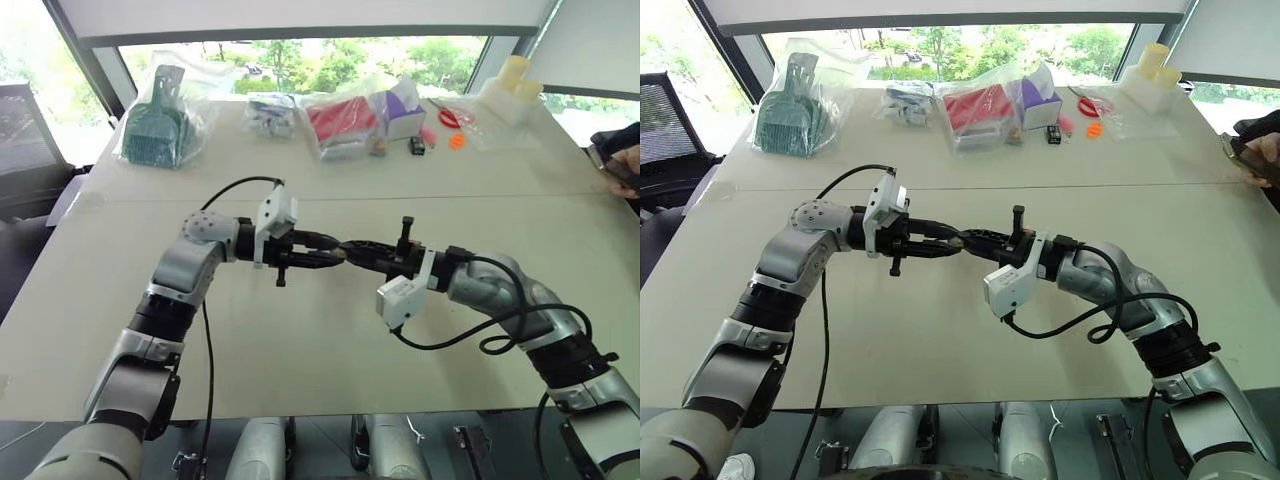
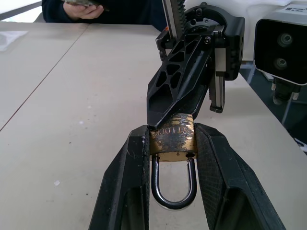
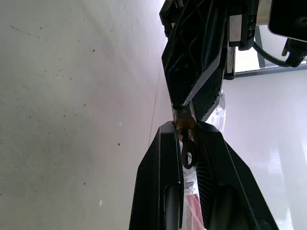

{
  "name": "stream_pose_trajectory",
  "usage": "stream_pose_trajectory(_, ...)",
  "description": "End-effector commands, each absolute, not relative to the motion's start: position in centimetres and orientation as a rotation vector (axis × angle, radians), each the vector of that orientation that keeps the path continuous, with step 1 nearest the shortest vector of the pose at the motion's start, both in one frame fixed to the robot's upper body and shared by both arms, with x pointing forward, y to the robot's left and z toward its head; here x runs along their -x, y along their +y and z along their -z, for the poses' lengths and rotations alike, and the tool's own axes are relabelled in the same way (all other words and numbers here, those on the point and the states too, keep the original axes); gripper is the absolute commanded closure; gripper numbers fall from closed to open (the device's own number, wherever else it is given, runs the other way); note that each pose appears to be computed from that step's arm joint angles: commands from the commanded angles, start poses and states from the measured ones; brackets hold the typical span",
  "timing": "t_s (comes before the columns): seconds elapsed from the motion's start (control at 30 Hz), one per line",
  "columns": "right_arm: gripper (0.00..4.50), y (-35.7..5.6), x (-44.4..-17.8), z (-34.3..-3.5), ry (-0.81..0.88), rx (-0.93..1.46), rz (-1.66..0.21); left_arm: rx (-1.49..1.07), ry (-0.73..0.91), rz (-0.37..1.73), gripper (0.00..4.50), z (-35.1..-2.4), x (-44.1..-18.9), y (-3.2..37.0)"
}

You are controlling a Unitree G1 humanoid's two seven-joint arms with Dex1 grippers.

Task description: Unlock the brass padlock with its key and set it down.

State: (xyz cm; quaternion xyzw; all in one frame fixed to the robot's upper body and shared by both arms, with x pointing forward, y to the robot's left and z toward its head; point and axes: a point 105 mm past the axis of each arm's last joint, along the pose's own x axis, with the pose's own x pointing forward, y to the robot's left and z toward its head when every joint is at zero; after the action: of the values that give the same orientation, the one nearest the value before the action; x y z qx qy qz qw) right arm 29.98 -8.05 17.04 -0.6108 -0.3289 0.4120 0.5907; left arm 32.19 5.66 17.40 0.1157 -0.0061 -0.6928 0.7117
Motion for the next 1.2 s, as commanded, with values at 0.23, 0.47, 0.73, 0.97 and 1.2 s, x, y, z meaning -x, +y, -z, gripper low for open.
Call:
stream_pose_trajectory(0.23, 4.5, -7.4, -29.6, -18.9, -0.856, 1.405, -0.928, -0.274, -0.016, 1.54, 2.4, -17.9, -32.0, 5.5)
stream_pose_trajectory(0.47, 4.5, -7.6, -29.8, -18.6, -0.838, 1.411, -0.928, -0.277, -0.046, 1.482, 0.02, -18.7, -32.2, 6.7)
stream_pose_trajectory(0.73, 4.5, -8.0, -30.0, -18.2, -0.81, 1.407, -0.927, -0.238, -0.072, 1.441, 2.2, -20.3, -31.5, 8.6)
stream_pose_trajectory(0.97, 4.5, -7.9, -30.2, -18.2, -0.807, 1.402, -0.926, -0.265, -0.044, 1.447, 4.41, -19.5, -31.2, 8.2)
stream_pose_trajectory(1.2, 4.5, -7.9, -30.3, -18.4, -0.805, 1.402, -0.921, -0.307, -0.004, 1.454, 4.41, -17.3, -31.1, 7.7)
